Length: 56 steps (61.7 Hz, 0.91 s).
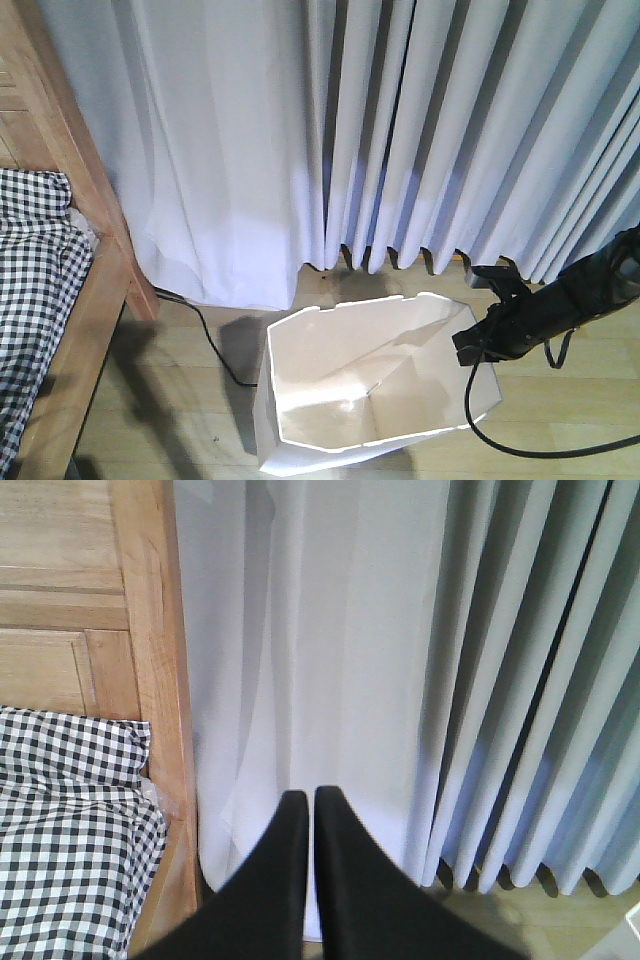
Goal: Move trash bin to bedside with robot
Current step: 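Lower the bin onto the floor beside the bed with the right gripper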
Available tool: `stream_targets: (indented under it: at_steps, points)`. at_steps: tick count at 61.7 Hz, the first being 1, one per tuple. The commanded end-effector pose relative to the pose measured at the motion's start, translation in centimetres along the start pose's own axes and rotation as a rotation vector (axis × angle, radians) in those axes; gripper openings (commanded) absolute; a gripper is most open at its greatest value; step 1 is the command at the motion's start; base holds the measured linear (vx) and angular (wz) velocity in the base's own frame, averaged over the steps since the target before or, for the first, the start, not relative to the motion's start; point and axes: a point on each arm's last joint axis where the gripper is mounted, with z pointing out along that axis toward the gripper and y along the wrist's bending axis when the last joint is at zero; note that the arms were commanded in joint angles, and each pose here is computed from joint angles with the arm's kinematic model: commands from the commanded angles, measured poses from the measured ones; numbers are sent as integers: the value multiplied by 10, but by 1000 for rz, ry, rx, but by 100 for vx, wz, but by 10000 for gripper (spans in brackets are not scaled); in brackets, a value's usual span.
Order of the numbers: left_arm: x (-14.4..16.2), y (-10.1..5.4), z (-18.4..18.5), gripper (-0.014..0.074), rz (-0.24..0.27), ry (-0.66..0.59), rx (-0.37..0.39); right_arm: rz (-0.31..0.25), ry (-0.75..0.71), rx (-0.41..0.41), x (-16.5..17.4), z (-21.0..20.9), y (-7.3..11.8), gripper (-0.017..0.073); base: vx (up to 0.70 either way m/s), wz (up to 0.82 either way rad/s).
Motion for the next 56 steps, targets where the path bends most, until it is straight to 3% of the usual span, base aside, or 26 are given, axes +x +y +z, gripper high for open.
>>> stream_targets:
  at_steps: [1,7,15,28,33,43,56]
  points:
    - [-1,0,1,-6,-9,-64,10,-4,-74,-138,-17,-23,20,-5,0,0]
    - [-1,0,1,-6,-9,-64,10,27,-95,-131,-19,-23,19,-5,0,-1]
    - [-1,0,1,-6,-9,-64,10,26,-100,-133,-20,-23,20,-3,0,0]
    - [-1,0,1,-6,-9,-64,10,121,-139,-133,-35,-35,8,-1,0,0]
    - [-1,0,1,-6,-9,-64,10,129,-166,-122,-41,-41,1,-1,0,0]
    - [-1,0,1,-6,-9,-64,10,109,-184,-15,-50,-44,-12,0,0,0]
    - [-1,0,1,-6,-9,-64,10,150,-110,-7,-62,-23,-33,3,0,0]
